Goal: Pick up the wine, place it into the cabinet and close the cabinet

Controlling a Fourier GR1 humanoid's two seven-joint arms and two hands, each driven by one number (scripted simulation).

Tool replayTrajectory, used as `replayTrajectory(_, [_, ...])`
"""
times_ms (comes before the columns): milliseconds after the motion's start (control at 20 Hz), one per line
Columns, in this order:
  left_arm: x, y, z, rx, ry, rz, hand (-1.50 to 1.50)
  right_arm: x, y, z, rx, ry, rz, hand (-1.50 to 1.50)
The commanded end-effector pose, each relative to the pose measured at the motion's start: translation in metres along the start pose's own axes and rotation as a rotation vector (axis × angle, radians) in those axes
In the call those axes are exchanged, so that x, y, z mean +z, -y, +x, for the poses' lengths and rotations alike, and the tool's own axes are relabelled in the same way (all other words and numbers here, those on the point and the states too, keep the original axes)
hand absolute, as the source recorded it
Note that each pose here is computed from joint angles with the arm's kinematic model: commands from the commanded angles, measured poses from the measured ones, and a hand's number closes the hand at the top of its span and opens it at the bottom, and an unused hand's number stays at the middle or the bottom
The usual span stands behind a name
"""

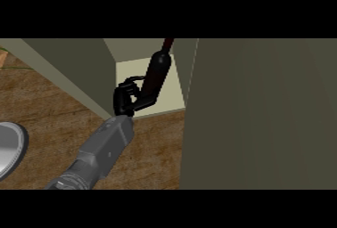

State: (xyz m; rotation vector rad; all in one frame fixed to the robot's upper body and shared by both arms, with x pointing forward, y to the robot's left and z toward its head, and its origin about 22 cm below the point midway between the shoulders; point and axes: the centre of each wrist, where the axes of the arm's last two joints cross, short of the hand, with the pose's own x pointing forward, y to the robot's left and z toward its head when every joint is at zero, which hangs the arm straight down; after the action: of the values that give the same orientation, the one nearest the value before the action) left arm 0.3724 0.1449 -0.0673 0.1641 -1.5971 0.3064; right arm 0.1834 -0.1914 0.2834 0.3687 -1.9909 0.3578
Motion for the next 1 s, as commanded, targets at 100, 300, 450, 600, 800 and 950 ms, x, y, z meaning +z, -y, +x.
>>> replayTrajectory(100, [-0.008,0.018,0.017,0.006,-0.002,0.021,1.50,-0.002,0.006,0.003,-0.005,0.007,-0.001,-1.50])
replayTrajectory(300, [-0.016,0.029,0.030,-0.006,0.027,0.013,1.50,0.006,0.008,0.004,0.007,0.007,0.009,-1.50])
replayTrajectory(450, [-0.023,0.041,0.045,0.007,0.030,0.005,1.50,0.003,0.000,0.004,-0.011,0.032,0.000,-1.50])
replayTrajectory(600, [-0.027,0.047,0.053,-0.014,0.032,0.026,1.50,0.008,0.005,0.000,0.002,0.006,-0.019,-1.50])
replayTrajectory(800, [-0.034,0.057,0.067,-0.026,0.044,0.015,1.50,0.007,0.005,-0.003,0.001,-0.001,-0.033,-1.50])
replayTrajectory(950, [-0.035,0.058,0.069,-0.005,0.014,0.025,1.50,0.010,0.005,0.003,0.002,0.017,-0.023,-1.50])
